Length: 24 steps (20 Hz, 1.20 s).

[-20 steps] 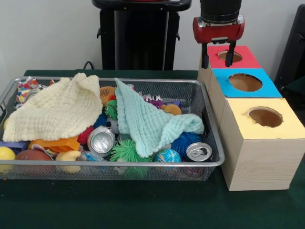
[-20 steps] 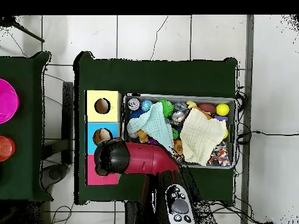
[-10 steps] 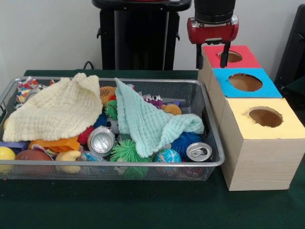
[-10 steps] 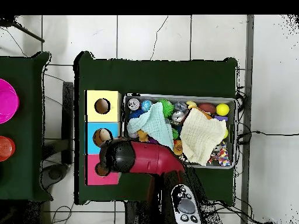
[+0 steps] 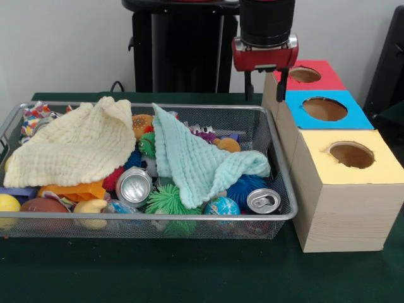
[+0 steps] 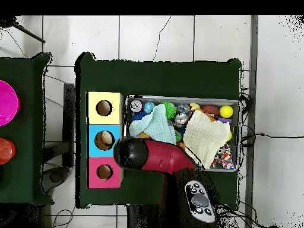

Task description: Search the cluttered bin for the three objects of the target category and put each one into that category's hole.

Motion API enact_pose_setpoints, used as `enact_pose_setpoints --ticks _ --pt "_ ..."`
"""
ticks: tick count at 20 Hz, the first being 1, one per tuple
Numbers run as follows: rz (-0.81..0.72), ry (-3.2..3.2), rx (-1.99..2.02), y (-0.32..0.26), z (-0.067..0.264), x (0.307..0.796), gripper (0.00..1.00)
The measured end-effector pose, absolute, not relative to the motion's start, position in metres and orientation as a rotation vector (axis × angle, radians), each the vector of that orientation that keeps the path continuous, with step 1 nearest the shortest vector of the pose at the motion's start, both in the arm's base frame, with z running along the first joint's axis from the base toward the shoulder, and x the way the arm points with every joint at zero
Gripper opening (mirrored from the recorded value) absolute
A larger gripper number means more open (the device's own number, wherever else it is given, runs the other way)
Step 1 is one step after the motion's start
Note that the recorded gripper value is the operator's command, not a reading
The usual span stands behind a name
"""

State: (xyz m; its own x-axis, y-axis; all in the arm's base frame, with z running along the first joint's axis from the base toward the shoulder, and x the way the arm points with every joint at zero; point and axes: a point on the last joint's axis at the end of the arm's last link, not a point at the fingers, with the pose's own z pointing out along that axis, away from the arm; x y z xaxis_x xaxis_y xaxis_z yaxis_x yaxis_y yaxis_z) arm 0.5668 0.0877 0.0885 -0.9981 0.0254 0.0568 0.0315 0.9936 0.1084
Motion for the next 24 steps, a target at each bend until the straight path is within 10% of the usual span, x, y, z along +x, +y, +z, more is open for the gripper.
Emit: enact_pose_setpoints --ticks 24 --pt "-0.127 -3.111 -0.100 0.027 0.017 0.568 1.00"
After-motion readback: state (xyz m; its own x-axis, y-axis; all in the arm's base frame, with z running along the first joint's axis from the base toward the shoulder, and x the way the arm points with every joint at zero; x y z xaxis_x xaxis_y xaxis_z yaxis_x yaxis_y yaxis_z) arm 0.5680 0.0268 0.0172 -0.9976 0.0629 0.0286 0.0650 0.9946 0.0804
